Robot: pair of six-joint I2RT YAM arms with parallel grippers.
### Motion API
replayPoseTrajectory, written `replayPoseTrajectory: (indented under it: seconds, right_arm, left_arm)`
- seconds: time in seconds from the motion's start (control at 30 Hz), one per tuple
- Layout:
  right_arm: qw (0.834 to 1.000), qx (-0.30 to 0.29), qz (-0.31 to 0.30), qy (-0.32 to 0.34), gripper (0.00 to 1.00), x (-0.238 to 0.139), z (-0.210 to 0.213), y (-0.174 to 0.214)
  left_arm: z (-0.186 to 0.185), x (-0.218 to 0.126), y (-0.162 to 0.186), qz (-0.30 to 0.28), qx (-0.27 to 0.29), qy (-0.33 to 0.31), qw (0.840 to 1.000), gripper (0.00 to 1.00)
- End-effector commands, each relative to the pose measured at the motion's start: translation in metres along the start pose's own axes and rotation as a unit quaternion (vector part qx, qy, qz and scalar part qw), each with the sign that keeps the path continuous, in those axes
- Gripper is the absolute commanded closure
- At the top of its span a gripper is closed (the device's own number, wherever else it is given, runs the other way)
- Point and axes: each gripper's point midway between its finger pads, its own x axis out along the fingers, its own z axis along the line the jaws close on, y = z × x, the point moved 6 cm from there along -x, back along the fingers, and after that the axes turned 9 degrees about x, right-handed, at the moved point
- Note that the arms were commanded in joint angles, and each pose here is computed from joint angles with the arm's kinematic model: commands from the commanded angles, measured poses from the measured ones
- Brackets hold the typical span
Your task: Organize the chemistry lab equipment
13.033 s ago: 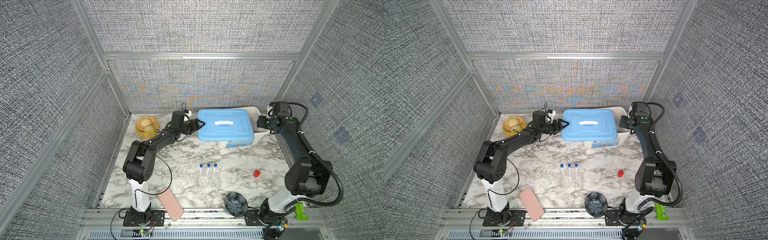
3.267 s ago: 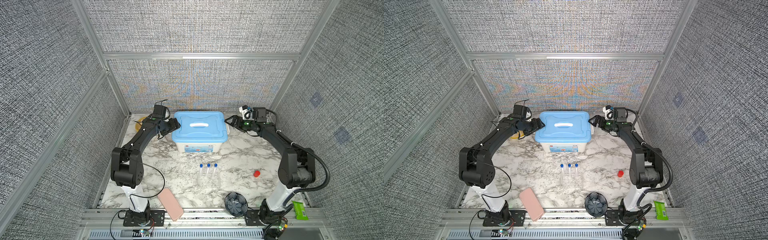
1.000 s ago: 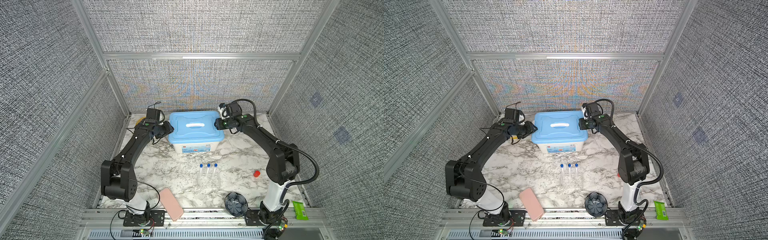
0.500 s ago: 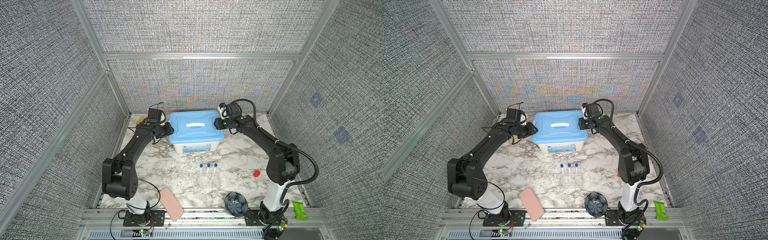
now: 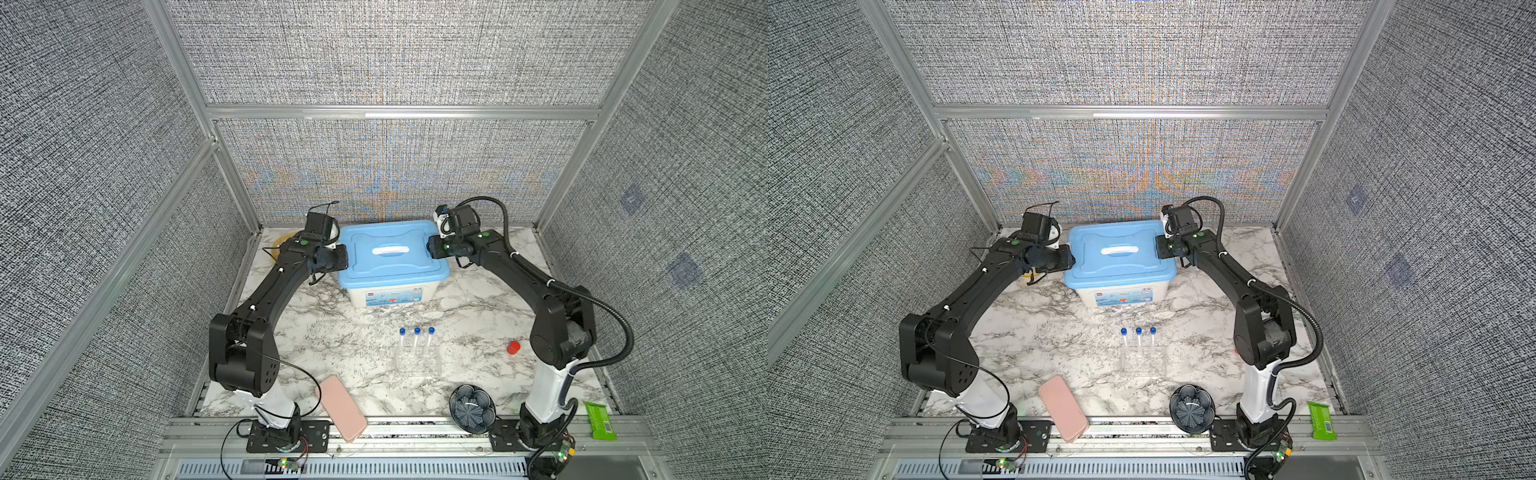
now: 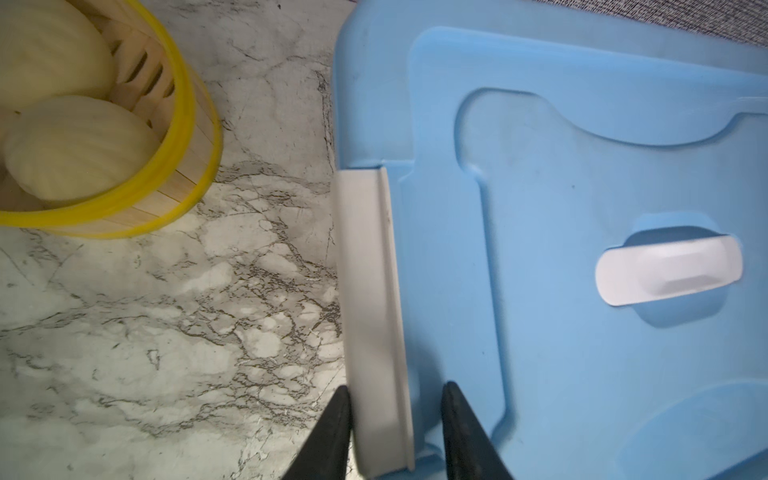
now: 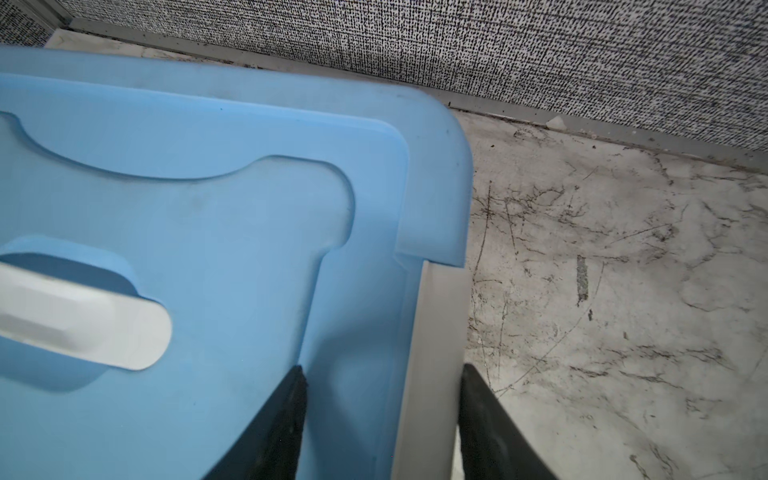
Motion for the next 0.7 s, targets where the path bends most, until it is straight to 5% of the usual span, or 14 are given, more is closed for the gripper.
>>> replayPoseTrajectory:
  seconds: [0.0,0.1,0.4,0.67]
  right_arm:
    - [0.989,-0.039,0.100,-0.106,0.48,0.004,0.040,0.041]
    - [0.988,-0.036,0.103,-0.109,0.48,0.004,0.042,0.043]
    - [0.996,-0.019,0.070,-0.048,0.46,-0.006,0.025,0.039]
    - [1.000,0.021,0.004,-0.015,0.31,-0.021,0.000,0.027]
  left_arm:
    - [-0.033,-0.001,-0.013,-0.031,0.042,0.098,0.994,0.61]
    - [-0.034,-0.003,-0.013,-0.034,0.049,0.100,0.993,0.60]
    - [-0.024,-0.022,-0.015,-0.064,0.035,0.049,0.996,0.37]
    - [-0.011,-0.047,-0.017,-0.127,0.009,-0.004,0.992,0.25]
